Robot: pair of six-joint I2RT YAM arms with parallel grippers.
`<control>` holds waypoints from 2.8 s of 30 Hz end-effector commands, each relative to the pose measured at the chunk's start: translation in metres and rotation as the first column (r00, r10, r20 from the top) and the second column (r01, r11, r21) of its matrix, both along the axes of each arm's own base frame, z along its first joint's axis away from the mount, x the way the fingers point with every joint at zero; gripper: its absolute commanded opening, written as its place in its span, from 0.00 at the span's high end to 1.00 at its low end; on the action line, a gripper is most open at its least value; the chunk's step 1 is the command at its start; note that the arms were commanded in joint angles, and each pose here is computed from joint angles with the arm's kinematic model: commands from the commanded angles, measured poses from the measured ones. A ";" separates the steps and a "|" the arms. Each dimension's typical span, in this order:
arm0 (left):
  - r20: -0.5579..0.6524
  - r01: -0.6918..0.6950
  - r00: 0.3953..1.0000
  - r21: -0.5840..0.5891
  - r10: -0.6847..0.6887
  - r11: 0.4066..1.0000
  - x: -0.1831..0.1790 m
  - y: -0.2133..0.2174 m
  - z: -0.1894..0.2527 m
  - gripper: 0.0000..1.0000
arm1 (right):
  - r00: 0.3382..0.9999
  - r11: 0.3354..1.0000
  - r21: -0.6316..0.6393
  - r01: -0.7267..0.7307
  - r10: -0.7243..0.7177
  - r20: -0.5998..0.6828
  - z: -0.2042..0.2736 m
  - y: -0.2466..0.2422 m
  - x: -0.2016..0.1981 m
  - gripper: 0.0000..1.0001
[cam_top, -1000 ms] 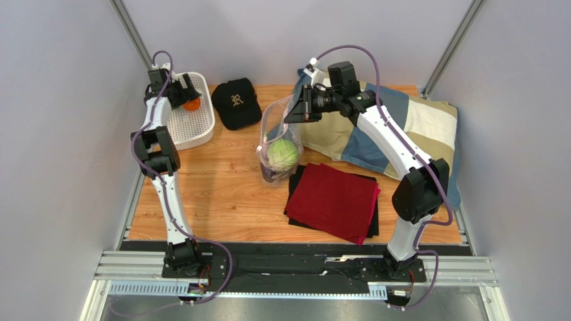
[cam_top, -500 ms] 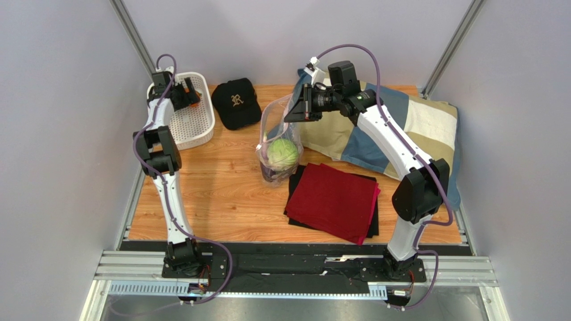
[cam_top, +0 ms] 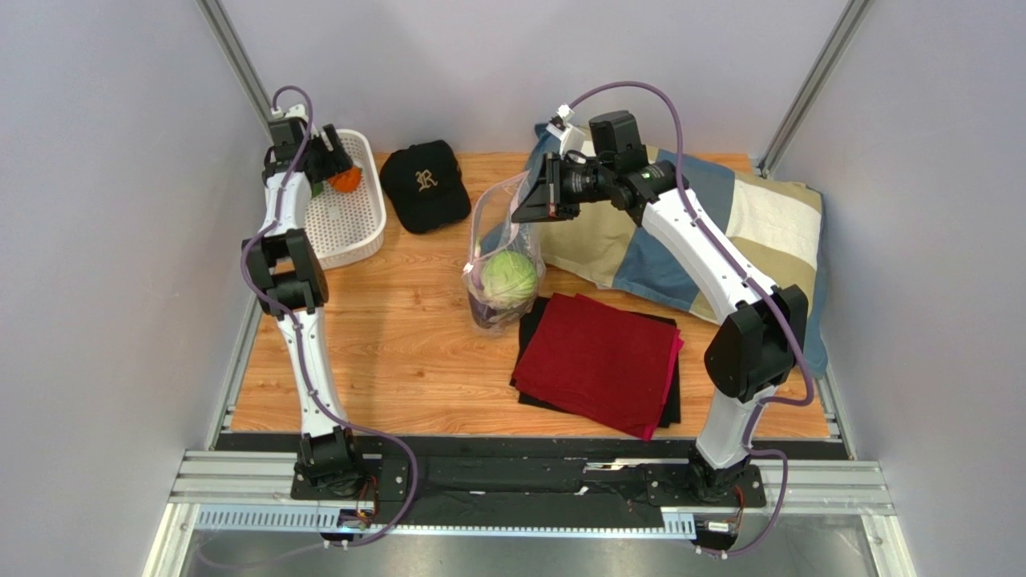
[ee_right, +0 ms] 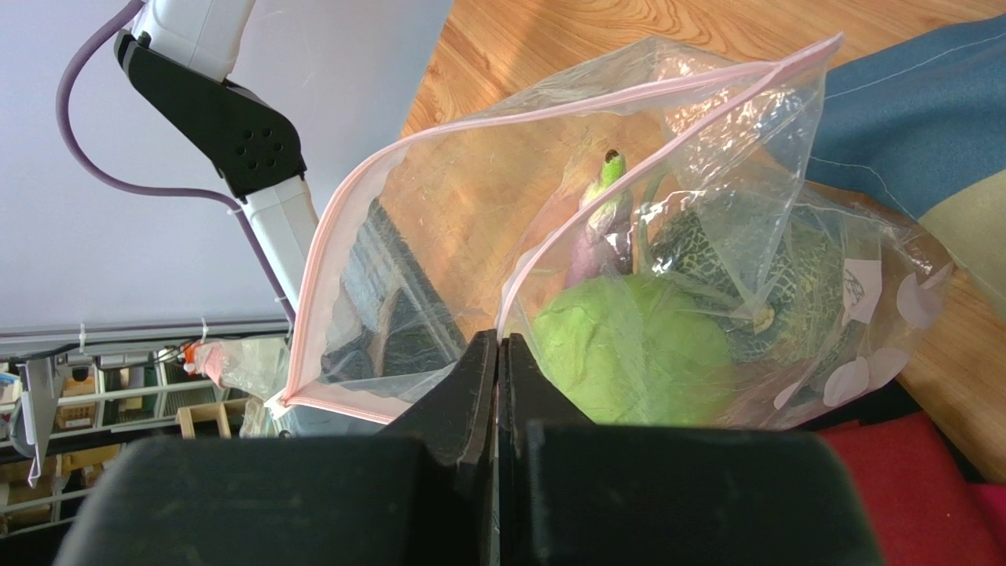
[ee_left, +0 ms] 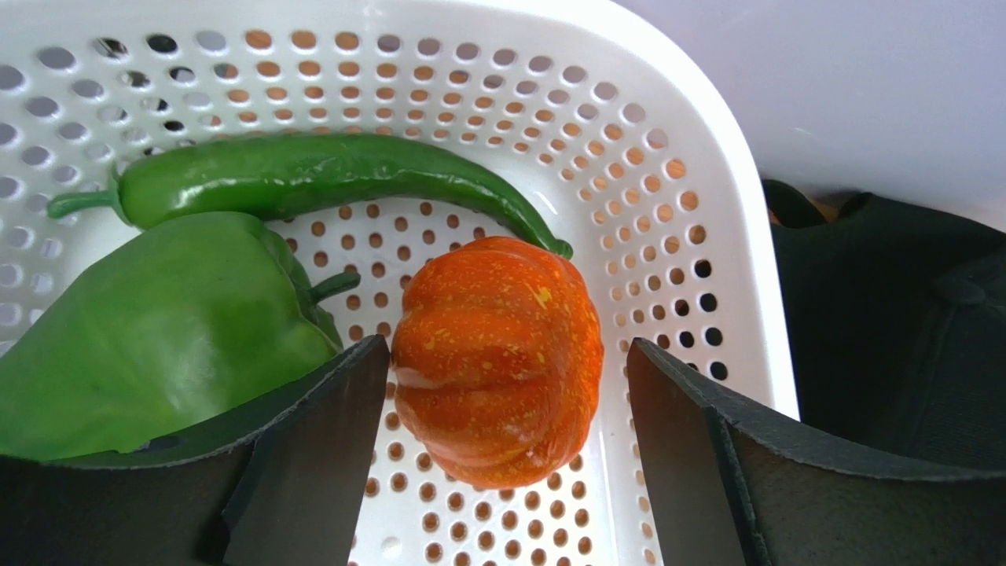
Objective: Place the food in the zip-top bag and seal the zipper
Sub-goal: Pick up the fake vegetable from the bin, then place the fake vegetable in the zipper food storage bag.
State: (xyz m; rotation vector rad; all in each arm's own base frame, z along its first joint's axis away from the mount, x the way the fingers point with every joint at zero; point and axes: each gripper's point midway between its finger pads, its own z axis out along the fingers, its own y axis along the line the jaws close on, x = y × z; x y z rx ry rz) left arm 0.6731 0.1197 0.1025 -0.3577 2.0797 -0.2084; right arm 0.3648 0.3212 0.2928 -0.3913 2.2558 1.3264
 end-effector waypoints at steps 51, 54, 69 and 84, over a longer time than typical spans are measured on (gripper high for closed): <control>0.305 0.779 0.605 -0.037 -0.735 0.626 -0.323 -0.313 0.294 0.90 | 0.993 0.991 0.115 -0.070 0.059 0.099 0.056 0.031 -0.014 1.00; 0.187 0.769 0.637 -0.083 -0.748 0.634 -0.321 -0.315 0.255 0.90 | 0.993 0.991 0.115 -0.073 0.062 0.100 0.056 0.032 -0.017 1.00; 0.062 0.751 0.660 -0.013 -0.749 0.660 -0.285 -0.346 0.212 0.41 | 0.993 0.990 0.122 -0.077 0.065 0.100 0.053 0.036 -0.012 1.00; 0.300 0.588 0.788 -0.106 -0.538 0.802 -0.259 -0.228 0.295 0.01 | 0.997 0.993 0.114 -0.040 0.032 0.068 0.038 0.023 0.005 1.00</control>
